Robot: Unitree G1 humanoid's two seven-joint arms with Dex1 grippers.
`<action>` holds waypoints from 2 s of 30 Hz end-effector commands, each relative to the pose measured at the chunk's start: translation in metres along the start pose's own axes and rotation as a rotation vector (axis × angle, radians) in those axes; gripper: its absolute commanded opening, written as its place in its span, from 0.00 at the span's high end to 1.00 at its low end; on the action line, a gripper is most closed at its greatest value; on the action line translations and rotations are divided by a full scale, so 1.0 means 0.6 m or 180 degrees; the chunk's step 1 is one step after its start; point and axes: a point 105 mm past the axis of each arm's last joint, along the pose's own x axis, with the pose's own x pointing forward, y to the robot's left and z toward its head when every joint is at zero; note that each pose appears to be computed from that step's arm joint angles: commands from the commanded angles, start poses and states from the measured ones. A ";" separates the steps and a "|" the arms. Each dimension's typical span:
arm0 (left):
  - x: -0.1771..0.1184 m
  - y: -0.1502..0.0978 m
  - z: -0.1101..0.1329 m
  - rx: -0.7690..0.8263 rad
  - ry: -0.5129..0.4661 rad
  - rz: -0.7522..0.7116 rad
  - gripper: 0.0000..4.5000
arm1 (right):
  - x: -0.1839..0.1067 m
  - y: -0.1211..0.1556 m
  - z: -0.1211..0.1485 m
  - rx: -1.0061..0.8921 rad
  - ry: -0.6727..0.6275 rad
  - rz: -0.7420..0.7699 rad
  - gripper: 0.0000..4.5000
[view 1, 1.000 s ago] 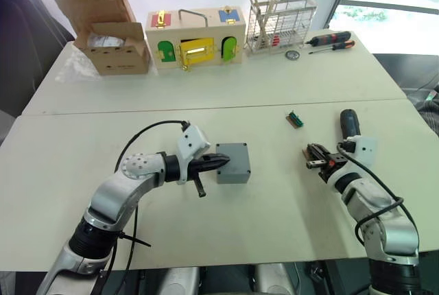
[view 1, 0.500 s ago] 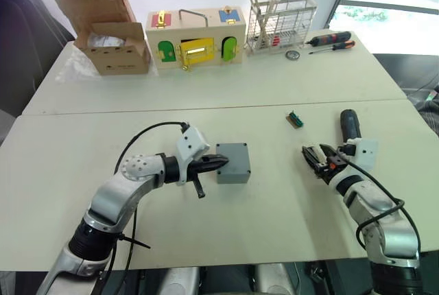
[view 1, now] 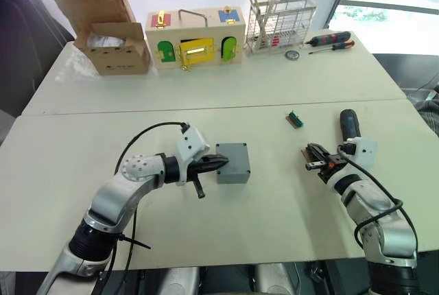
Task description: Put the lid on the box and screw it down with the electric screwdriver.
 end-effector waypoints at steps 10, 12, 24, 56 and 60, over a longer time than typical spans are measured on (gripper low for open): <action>0.001 -0.007 -0.002 0.0068 -0.0002 -0.0044 1.00 | -0.015 -0.006 0.060 -0.0002 -0.0411 -0.0053 0.99; 0.001 -0.006 -0.002 0.0064 -0.0004 -0.0044 1.00 | -0.016 -0.006 0.069 -0.0008 -0.0462 -0.0052 0.99; -0.063 0.040 0.032 -0.0072 -0.0158 0.0254 1.00 | -0.001 0.165 0.132 -0.0412 -0.0523 0.1755 0.99; -0.080 0.017 0.002 -0.0122 0.0106 0.0470 1.00 | 0.025 0.223 0.070 -0.0400 -0.0119 0.2412 0.99; -0.076 0.017 0.002 -0.0111 0.0099 0.0453 1.00 | 0.032 0.224 0.061 -0.0585 -0.0032 0.2387 0.87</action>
